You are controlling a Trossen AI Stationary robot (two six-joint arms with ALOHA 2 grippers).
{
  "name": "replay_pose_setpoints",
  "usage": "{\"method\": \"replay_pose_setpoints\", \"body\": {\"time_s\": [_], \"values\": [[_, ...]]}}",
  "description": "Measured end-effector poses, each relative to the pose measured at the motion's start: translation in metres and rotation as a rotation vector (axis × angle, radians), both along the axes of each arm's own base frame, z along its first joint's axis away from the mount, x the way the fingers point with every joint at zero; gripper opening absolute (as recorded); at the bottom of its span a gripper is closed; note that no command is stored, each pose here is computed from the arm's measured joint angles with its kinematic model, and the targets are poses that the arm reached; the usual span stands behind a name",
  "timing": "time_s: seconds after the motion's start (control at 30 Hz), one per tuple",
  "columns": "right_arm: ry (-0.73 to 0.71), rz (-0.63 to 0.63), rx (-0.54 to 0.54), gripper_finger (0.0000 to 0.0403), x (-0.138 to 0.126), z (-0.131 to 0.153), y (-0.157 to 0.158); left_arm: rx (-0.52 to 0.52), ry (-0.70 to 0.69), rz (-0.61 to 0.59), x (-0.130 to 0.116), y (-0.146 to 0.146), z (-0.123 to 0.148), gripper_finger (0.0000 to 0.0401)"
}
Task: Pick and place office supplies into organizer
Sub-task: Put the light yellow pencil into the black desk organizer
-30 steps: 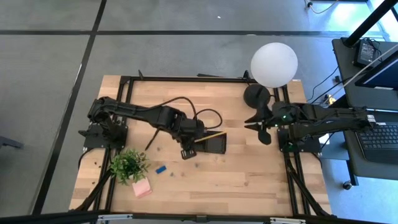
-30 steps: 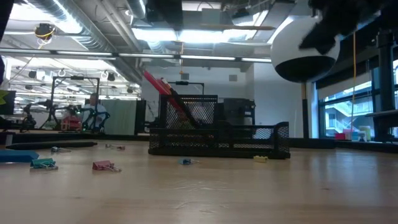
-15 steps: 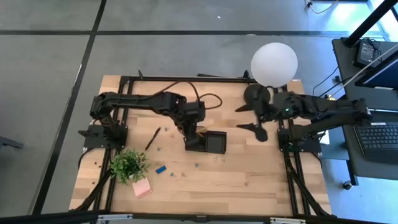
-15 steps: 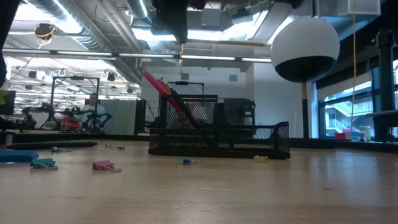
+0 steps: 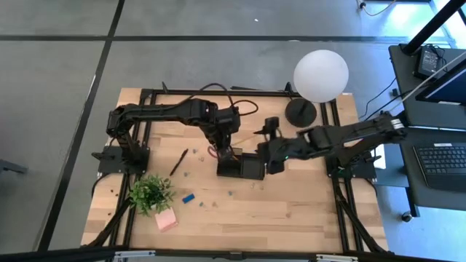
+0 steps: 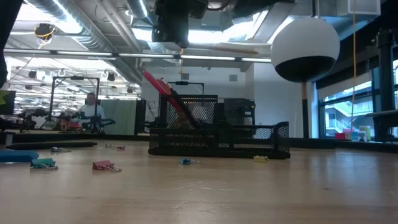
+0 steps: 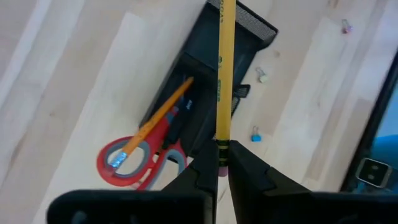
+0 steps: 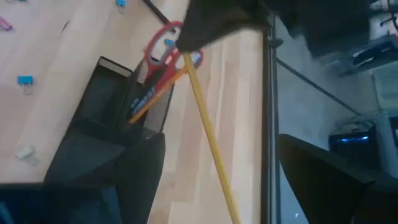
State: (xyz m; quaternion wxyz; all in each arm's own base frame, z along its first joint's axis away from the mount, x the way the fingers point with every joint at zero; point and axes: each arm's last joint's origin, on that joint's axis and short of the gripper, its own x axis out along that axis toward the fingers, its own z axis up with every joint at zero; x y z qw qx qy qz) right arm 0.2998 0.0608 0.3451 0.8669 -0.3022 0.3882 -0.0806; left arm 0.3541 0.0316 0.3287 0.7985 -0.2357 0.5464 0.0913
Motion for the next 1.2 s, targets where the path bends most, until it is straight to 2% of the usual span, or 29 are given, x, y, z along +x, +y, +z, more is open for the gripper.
{"method": "replay_pose_setpoints", "body": {"time_s": [0.17,0.27,0.5,0.67,0.9,1.2], "values": [[0.028,0.001,-0.044,0.0312,0.015,-0.008,0.006,-0.025,-0.001,0.055,0.0,0.007,0.0,0.0017],[0.06,0.001,-0.052,0.0312,0.021,-0.016,0.007,-0.077,-0.007,0.074,0.0,0.01,0.001,0.0017],[0.103,-0.011,-0.107,0.0312,0.027,-0.026,0.008,-0.15,-0.087,0.043,0.006,0.011,0.004,0.0017],[0.122,0.004,-0.133,0.0309,0.028,-0.027,0.006,-0.239,-0.13,0.031,0.009,0.01,0.007,0.0017],[0.124,0.005,-0.134,0.0263,0.028,-0.028,0.006,-0.314,-0.151,0.061,0.011,0.015,0.009,0.0017],[0.124,0.005,-0.134,0.0203,0.028,-0.028,0.006,-0.324,-0.153,0.097,0.011,0.02,0.009,0.0017]]}}
